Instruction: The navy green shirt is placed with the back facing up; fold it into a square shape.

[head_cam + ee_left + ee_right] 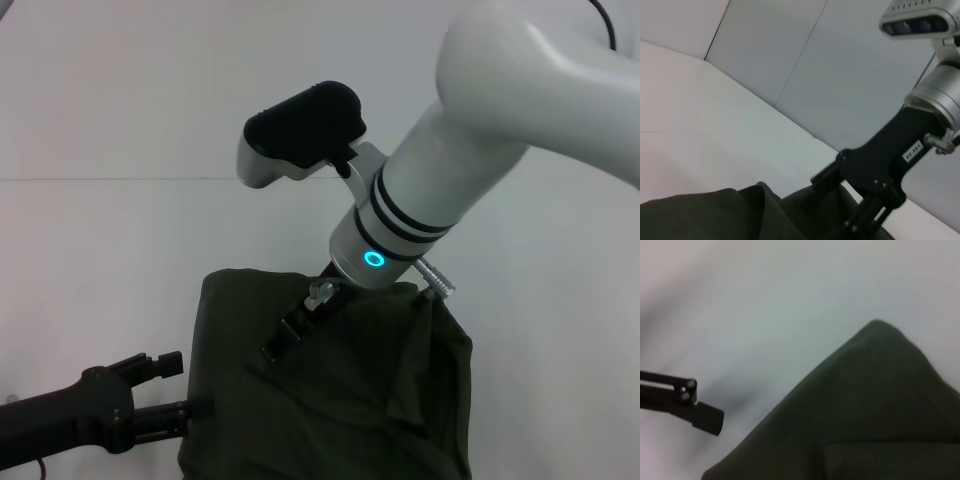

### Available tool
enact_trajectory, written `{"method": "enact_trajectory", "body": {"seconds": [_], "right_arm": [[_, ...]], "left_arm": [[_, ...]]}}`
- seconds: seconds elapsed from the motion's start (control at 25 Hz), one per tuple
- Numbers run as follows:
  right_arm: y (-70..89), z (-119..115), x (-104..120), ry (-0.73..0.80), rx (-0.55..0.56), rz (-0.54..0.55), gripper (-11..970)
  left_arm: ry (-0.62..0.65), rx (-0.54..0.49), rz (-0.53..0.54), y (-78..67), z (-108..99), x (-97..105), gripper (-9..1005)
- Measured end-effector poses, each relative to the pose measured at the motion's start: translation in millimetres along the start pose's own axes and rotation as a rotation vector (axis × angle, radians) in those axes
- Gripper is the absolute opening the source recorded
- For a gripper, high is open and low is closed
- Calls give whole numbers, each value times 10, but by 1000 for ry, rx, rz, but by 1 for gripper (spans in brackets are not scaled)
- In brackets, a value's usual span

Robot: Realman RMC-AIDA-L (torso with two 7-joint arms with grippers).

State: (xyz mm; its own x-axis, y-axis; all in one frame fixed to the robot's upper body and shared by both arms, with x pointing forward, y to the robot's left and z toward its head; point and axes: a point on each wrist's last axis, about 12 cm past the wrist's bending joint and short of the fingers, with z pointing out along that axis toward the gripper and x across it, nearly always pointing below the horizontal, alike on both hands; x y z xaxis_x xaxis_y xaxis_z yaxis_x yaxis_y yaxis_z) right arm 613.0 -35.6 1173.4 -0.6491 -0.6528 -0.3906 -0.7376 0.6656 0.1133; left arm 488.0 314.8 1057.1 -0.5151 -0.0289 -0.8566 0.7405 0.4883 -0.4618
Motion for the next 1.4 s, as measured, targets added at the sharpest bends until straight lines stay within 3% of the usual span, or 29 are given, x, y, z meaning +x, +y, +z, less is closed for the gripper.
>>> {"method": "enact_trajectory", "body": {"seconds": [0.4,0.72,0.92,1.16,1.4], "right_arm": [[60,2,-172,-46,30,-61,882],[-78,113,-132,-110,-2,-7,882],[-241,-51,-55,-238,-25,77,879],[-497,-320,429,-470,-88,153,879],[-822,-387,1270,-647,-281,245,880]], "left_arm": [[-7,-1,1,1,0,-8,941],[-28,-11,-12,8,-7,-6,941],[-53,-42,-121,58,55,-14,940],[-54,-6,-244,70,180,-126,940],[-35,21,-357,111,359,-327,939]]}}
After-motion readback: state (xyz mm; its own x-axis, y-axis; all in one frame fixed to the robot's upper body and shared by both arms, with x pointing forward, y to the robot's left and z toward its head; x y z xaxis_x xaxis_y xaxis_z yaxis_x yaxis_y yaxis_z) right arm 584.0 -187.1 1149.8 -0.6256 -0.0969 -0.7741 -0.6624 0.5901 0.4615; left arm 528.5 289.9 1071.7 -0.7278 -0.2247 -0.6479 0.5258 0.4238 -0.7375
